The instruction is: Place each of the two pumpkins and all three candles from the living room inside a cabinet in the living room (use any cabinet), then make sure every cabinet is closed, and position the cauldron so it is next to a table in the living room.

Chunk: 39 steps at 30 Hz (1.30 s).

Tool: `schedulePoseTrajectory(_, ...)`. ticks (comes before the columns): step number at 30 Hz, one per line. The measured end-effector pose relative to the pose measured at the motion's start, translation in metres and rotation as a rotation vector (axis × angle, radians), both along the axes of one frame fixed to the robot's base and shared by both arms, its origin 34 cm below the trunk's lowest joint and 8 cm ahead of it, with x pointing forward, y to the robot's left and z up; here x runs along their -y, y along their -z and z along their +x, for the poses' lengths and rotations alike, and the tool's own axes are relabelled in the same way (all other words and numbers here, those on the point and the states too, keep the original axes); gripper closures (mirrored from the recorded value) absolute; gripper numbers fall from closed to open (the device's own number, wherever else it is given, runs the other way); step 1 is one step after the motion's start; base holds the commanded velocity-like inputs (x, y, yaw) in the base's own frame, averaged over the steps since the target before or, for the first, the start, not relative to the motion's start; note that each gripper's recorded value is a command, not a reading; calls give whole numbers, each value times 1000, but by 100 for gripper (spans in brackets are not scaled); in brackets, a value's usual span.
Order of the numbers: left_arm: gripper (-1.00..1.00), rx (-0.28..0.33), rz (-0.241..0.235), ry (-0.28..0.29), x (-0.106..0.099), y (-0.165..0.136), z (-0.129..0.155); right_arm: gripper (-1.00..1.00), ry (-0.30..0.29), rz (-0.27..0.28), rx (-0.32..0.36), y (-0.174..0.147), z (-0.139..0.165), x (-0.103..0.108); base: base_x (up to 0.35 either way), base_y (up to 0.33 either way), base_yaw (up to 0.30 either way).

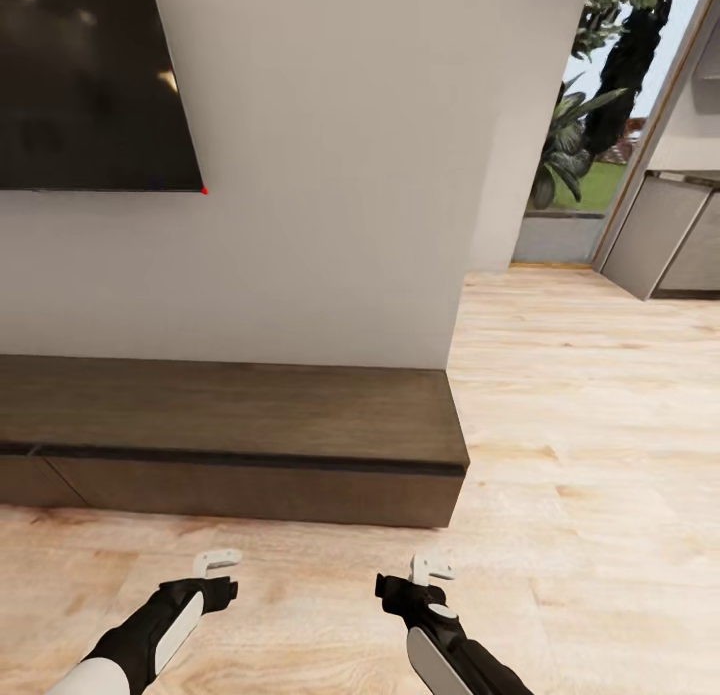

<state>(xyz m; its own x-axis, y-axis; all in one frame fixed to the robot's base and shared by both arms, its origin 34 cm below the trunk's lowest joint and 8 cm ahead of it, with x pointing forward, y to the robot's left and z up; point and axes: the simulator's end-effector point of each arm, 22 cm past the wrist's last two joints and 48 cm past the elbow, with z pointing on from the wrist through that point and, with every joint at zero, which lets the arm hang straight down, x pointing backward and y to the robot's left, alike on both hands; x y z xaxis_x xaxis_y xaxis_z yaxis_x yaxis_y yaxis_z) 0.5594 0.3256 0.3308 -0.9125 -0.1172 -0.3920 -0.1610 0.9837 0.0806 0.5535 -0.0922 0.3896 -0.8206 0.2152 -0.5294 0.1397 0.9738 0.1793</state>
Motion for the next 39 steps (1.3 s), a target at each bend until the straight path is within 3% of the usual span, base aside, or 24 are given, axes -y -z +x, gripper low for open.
schedulePoseTrajectory(25, -100, 1, 1, -5, 1, -49, 6, -100, 0, -10, -23, -45, 4, 2, 0, 0, 0)
schedulePoseTrajectory(32, -100, 4, 2, -6, 1, -63, 9, -100, 14, -49, -75, -39, -10, 18, 0, 0, 0)
schedulePoseTrajectory(39, -100, -6, 3, -9, 0, -74, 7, -100, 49, -131, -177, -13, -47, 57, 0, 0, 0)
